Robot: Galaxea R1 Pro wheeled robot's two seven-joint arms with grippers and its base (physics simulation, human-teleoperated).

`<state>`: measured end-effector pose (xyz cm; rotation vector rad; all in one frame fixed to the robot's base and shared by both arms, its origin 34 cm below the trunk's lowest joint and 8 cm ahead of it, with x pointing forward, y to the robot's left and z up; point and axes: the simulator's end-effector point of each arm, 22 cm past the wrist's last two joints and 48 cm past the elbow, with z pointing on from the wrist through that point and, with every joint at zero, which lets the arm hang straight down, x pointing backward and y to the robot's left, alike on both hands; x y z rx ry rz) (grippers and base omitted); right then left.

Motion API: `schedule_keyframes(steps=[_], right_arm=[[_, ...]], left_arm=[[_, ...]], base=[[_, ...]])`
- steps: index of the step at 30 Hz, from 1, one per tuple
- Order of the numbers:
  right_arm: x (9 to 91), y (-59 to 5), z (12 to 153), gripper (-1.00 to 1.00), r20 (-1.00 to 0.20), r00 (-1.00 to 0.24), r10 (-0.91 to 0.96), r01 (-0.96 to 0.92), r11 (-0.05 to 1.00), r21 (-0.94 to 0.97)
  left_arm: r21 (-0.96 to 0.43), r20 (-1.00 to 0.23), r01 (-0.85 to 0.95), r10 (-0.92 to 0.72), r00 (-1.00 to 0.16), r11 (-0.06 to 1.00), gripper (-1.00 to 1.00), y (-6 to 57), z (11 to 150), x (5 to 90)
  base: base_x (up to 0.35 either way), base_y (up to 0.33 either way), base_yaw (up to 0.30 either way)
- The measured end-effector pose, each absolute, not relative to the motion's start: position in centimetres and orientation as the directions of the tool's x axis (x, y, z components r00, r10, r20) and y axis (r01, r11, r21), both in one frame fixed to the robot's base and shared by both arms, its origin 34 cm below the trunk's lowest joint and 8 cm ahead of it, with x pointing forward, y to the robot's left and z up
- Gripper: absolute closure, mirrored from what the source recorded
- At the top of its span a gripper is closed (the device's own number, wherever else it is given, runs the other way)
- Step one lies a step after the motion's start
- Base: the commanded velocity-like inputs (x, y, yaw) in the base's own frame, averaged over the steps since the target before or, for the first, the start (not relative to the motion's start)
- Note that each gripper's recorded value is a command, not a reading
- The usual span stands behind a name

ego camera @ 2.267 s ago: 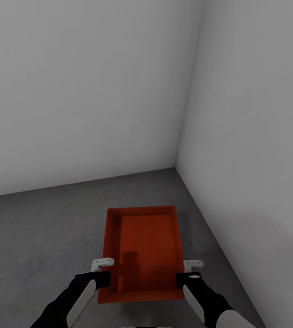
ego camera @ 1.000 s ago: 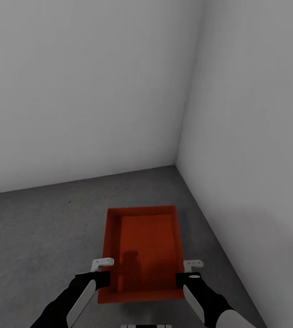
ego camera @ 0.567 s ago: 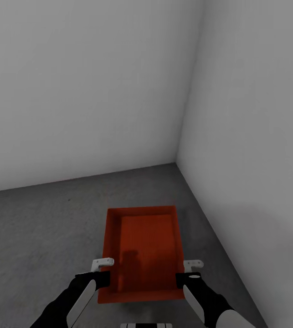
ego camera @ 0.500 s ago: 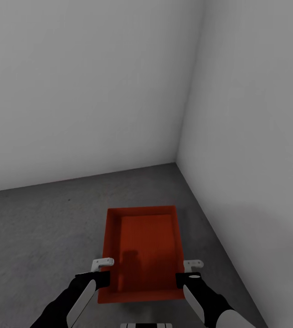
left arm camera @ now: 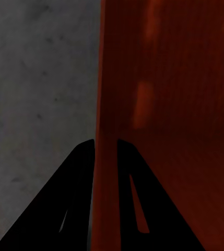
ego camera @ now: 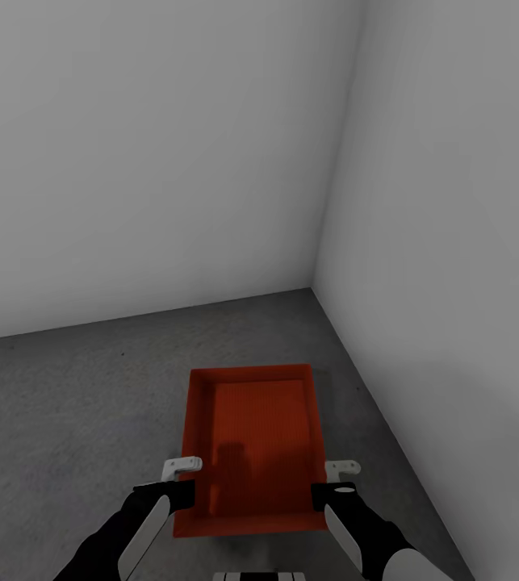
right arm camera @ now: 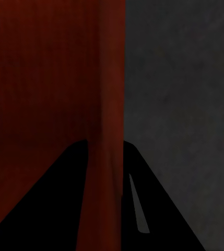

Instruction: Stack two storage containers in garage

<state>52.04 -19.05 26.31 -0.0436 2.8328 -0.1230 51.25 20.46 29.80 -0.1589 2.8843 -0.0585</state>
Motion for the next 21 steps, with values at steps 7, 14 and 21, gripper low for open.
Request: schedule_keyframes(steps=[7,14,21], right_arm=[[52.04,-19.05,26.32,1.00,-0.300,-0.953,-0.044,-0.018,0.996,-0.089],[52.03,-19.05,26.30,1.00,-0.299,-0.953,-0.044,-0.018,0.996,-0.089],[51.77,-19.05,26.02,1.00,-0.292,-0.955,-0.044,-0.018,0.996,-0.089]], left_arm=[[-0.054,-0.247,-0.103,-0.113,-0.962,0.993,1.00,20.46,29.80,51.25],[-0.054,-0.247,-0.103,-0.114,-0.962,0.993,1.00,20.46,29.79,51.24],[-0.053,-0.240,-0.103,-0.113,-0.964,0.993,1.00,20.46,29.50,51.01]], base=[[0.000,0.000,0.000],[0.000,0.000,0.000],[0.000,0.000,0.000]])
